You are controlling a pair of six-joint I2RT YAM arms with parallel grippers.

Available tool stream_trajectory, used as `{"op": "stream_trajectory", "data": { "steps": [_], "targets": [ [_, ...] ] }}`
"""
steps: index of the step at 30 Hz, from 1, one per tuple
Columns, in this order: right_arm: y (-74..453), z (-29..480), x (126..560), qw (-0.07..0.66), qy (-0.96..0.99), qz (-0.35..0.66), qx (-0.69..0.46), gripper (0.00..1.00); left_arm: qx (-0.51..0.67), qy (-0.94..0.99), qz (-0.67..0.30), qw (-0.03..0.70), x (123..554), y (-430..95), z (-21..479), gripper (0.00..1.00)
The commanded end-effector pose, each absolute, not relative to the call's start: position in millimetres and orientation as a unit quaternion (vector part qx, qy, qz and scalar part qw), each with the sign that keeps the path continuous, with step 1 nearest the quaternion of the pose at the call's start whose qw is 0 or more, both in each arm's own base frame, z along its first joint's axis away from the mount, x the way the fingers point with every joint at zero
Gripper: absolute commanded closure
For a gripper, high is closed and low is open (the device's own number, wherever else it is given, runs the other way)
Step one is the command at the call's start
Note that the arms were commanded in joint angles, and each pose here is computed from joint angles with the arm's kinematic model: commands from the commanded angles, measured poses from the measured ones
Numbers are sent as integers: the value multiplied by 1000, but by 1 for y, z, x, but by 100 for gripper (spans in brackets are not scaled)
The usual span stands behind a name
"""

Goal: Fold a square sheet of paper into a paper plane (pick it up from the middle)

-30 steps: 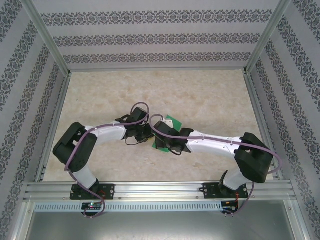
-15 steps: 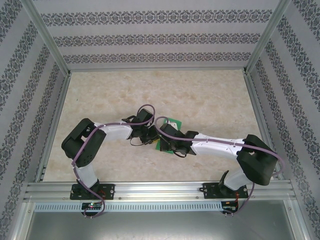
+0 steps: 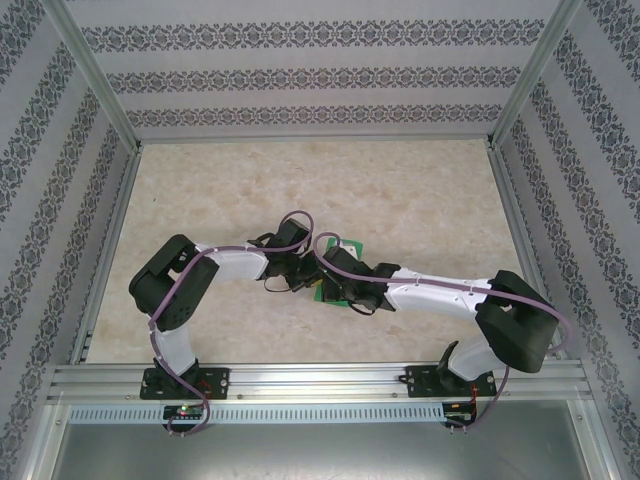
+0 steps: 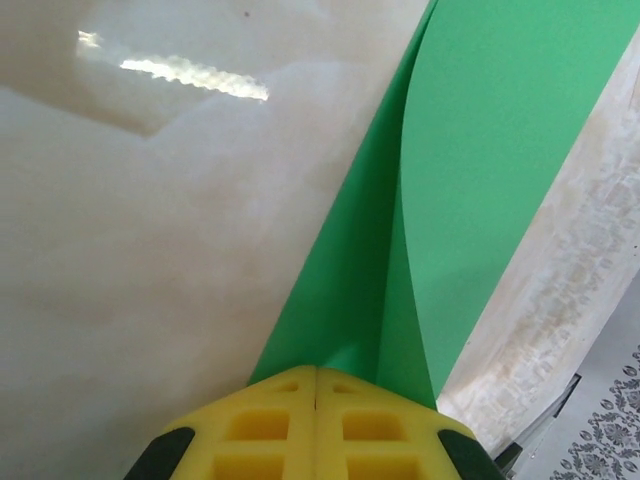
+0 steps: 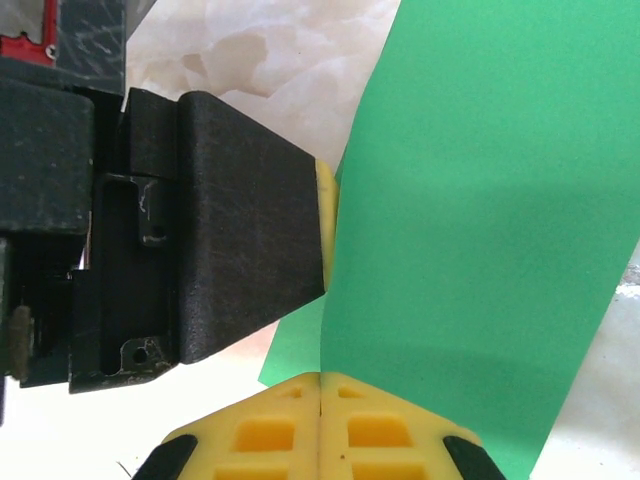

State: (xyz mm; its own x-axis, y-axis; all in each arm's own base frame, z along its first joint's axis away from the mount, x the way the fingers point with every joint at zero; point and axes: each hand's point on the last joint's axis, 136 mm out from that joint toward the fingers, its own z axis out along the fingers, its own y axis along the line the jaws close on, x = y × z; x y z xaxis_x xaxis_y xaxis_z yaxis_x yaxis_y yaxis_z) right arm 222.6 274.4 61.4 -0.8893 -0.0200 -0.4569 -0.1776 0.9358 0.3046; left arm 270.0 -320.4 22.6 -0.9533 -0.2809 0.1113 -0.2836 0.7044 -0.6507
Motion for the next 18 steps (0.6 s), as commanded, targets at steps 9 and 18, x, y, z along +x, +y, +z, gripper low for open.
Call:
{"op": "stream_trajectory", "data": {
  "steps": [9, 18],
  "targets": [
    [270, 61, 220, 214, 953, 204, -70, 100, 125, -953, 274, 11, 259, -304, -3, 100],
    [253, 62, 228, 194, 946, 244, -90, 100, 116, -960, 252, 20, 256, -300, -15, 100]
  ]
}}
